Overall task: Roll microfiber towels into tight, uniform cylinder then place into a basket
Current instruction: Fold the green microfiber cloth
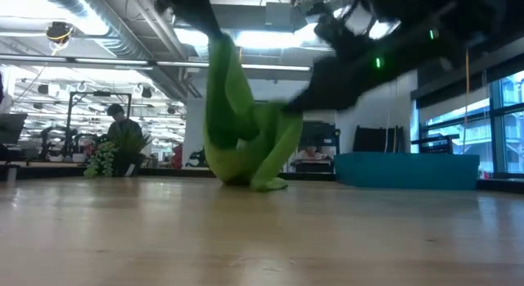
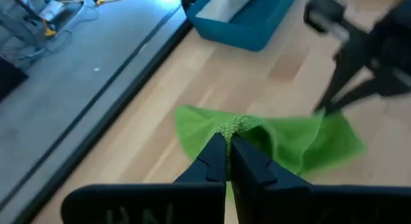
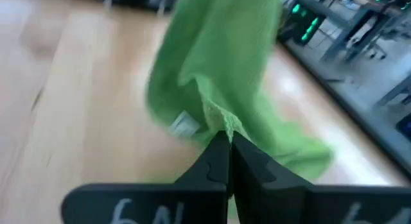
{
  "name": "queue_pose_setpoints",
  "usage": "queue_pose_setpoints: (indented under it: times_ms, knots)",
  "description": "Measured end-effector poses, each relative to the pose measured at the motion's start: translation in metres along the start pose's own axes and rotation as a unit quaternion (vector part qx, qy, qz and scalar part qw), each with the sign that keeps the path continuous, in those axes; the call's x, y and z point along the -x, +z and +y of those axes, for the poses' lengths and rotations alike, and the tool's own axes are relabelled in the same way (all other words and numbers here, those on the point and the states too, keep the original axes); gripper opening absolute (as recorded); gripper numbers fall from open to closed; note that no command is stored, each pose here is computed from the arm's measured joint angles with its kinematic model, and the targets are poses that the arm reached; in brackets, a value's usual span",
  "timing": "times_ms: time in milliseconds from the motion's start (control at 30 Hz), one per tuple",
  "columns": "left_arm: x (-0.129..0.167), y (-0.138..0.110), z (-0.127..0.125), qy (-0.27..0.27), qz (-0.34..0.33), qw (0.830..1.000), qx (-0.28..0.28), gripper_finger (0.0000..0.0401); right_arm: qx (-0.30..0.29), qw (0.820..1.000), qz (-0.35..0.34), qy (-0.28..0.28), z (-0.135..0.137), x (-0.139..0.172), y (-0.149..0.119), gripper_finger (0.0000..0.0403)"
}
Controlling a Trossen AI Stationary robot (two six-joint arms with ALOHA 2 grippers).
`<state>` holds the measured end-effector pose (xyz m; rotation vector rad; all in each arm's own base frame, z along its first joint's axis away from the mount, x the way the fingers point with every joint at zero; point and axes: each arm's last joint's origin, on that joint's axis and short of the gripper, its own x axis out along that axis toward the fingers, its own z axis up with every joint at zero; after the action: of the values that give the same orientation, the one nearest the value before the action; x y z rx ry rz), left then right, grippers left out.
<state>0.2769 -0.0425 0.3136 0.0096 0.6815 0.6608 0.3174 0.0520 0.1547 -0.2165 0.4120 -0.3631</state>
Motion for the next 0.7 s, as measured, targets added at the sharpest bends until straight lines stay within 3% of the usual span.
queue_pose_setpoints:
  times_ms: [267,700]
  knots:
    - [0.029,0.026,0.017,0.039,-0.006,0.999,-0.015,0.0000,0.005,0.998,-0.052,-0.043,-0.053,0.036,0.050,0.0006]
    - [0.036,0.036,0.028,0.148,-0.058,0.987,-0.028,0.0000,0.062,0.990,-0.076,-0.105,-0.104,0.063,0.083,0.0006]
